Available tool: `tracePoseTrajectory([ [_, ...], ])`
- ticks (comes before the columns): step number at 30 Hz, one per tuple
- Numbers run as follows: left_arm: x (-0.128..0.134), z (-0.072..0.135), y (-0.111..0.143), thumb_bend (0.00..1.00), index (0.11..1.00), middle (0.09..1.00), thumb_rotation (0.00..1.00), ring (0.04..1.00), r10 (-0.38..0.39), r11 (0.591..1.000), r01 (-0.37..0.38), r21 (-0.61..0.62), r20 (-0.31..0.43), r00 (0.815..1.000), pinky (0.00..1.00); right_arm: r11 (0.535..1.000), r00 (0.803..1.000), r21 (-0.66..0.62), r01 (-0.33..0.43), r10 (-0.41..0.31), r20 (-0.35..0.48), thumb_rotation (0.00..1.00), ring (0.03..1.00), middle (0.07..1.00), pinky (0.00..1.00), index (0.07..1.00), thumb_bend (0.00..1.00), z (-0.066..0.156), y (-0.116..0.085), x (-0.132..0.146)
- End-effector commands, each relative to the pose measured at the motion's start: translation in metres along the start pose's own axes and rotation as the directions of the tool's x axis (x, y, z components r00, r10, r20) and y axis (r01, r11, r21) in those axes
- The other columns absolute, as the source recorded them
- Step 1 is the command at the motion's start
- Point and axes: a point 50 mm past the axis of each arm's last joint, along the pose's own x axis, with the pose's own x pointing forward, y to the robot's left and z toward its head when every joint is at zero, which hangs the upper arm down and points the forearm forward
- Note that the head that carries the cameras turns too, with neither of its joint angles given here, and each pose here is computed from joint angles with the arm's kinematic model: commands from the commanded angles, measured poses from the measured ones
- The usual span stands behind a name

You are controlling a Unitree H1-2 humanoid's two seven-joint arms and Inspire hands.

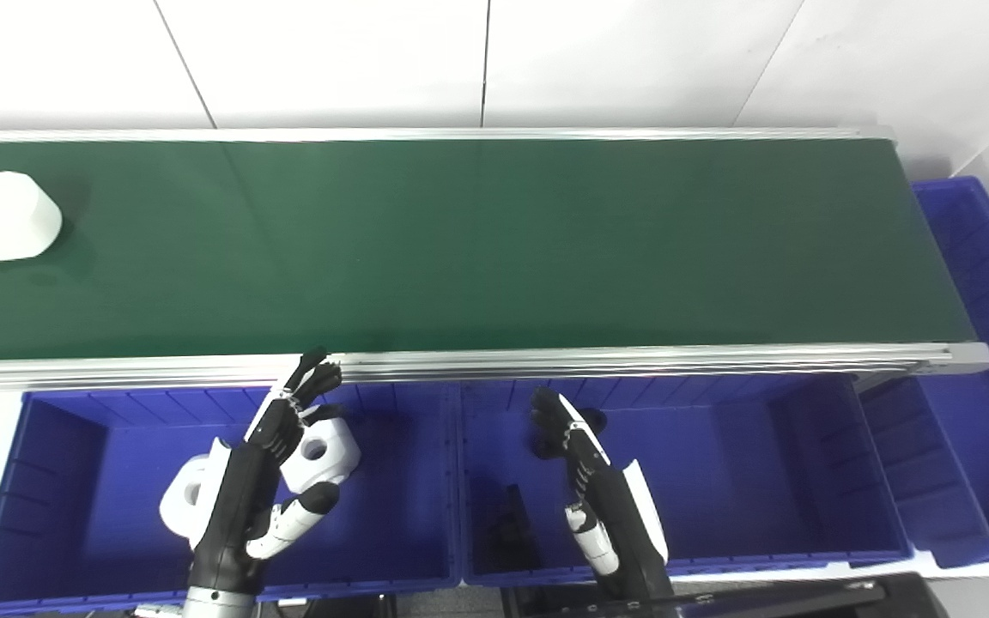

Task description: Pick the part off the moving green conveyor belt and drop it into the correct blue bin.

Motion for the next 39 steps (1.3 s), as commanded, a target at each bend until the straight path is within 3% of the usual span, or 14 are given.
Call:
tracePoseTrajectory([
  [1, 0.002, 0.01, -0.002, 0.85, 0.911, 0.878, 0.77, 0.862, 0.003, 1.0, -0.003, 0.005, 0.052, 0.999, 0.76, 1.0, 0.999, 0.012, 0.001, -0.002, 0.041, 1.0, 0.92, 0.918, 0.96, 0.935, 0.83, 0.011, 0.003, -0.001],
  [27, 0.001, 0.011, -0.002, 0.83, 0.926, 0.888, 0.76, 0.877, -0.02, 1.0, 0.021, -0.02, 0.04, 0.999, 0.78, 1.0, 1.0, 0.002, -0.011, 0.011, 0.019, 1.0, 0.911, 0.917, 0.95, 0.932, 0.84, 0.01, 0.003, -0.002],
  [34, 0.0, 0.01, -0.003, 0.84, 0.938, 0.89, 0.75, 0.873, -0.024, 0.999, 0.025, -0.027, 0.031, 0.999, 0.77, 1.0, 1.0, 0.003, -0.01, 0.01, 0.018, 1.0, 0.904, 0.916, 0.94, 0.929, 0.86, 0.011, 0.003, -0.002],
  [39, 0.0, 0.001, -0.014, 0.86, 0.909, 0.855, 0.74, 0.829, -0.019, 1.0, 0.019, -0.015, 0.024, 1.0, 0.71, 1.0, 1.0, 0.003, -0.012, 0.012, 0.016, 1.0, 0.904, 0.915, 0.93, 0.932, 0.89, -0.001, -0.006, -0.004],
])
